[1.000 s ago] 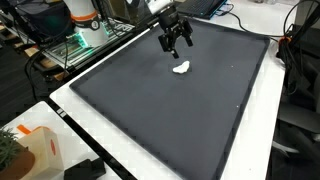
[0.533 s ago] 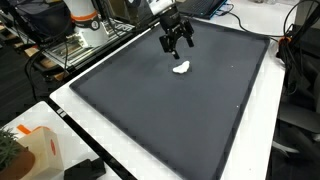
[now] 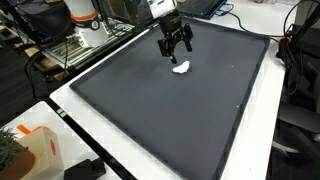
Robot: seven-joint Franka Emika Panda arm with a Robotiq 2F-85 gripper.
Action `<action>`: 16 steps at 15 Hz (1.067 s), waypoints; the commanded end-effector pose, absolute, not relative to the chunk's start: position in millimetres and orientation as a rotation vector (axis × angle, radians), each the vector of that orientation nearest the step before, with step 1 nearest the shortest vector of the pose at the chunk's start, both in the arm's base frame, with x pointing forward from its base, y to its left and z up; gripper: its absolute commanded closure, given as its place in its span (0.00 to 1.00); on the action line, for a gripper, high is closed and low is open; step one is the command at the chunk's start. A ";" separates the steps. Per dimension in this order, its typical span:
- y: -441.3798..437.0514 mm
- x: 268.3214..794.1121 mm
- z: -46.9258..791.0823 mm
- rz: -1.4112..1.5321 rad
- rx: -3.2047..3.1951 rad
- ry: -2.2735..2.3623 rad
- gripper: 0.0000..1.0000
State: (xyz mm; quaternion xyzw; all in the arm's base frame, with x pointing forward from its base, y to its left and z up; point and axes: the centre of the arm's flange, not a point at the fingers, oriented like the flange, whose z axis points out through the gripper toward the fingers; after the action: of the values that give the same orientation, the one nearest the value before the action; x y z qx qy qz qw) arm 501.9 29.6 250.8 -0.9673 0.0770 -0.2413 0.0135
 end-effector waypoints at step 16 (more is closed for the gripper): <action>84.2 548.2 278.5 -0.579 -3.078 0.289 0.00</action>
State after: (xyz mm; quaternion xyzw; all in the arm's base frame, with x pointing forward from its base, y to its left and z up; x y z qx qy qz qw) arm 538.9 66.2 264.1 -0.9773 0.0780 -0.1966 0.0129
